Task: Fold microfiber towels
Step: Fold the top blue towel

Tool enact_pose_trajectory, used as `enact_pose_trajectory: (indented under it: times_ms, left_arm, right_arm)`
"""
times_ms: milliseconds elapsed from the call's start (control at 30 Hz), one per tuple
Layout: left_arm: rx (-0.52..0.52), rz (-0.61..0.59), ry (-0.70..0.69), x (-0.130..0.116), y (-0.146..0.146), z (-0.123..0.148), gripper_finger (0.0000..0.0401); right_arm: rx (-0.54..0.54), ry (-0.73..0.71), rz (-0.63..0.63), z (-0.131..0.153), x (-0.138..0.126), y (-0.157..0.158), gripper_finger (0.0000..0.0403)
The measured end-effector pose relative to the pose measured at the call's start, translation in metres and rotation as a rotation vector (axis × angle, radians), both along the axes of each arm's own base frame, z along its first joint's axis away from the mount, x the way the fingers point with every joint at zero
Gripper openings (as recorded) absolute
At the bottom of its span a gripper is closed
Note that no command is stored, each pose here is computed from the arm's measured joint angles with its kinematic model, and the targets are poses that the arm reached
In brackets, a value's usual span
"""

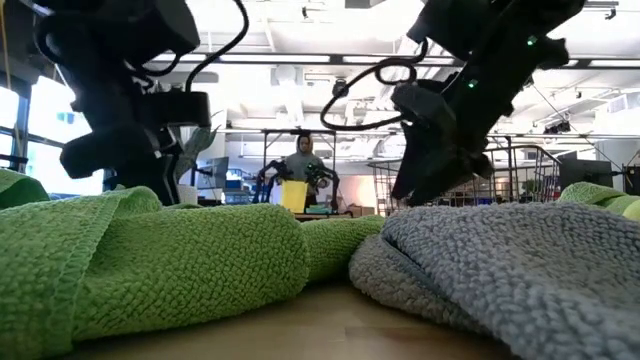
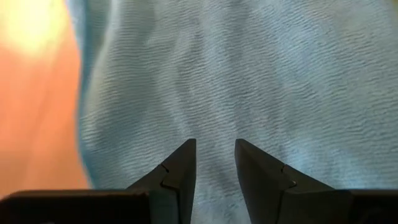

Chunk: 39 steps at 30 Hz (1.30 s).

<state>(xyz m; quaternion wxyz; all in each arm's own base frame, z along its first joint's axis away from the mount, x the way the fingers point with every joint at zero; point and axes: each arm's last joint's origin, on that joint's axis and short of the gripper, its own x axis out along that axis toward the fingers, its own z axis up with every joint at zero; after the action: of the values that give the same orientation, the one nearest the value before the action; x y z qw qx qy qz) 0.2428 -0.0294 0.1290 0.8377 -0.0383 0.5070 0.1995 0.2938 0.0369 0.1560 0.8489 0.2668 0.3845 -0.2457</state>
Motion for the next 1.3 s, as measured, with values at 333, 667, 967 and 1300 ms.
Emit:
enact_pose_trajectory:
  times_ms: [333, 667, 967, 1300]
  left_arm:
    - [-0.013, 0.035, -0.061, -0.01, 0.01, -0.016, 0.0101]
    - [0.012, 0.052, -0.087, -0.008, 0.011, -0.016, 0.0101]
    - [0.041, 0.062, -0.072, -0.003, 0.011, -0.027, 0.0101]
    - [0.055, 0.036, -0.089, 0.0, 0.011, -0.03, 0.0101]
  right_arm:
    - [0.005, -0.029, -0.134, 0.0, -0.002, 0.002, 0.0181]
    - [0.177, 0.002, -0.337, -0.006, -0.008, 0.002, 0.0181]
    - [0.201, -0.011, -0.471, -0.025, -0.004, 0.007, 0.0181]
    - [0.176, -0.04, -0.479, -0.042, 0.006, 0.008, 0.0178]
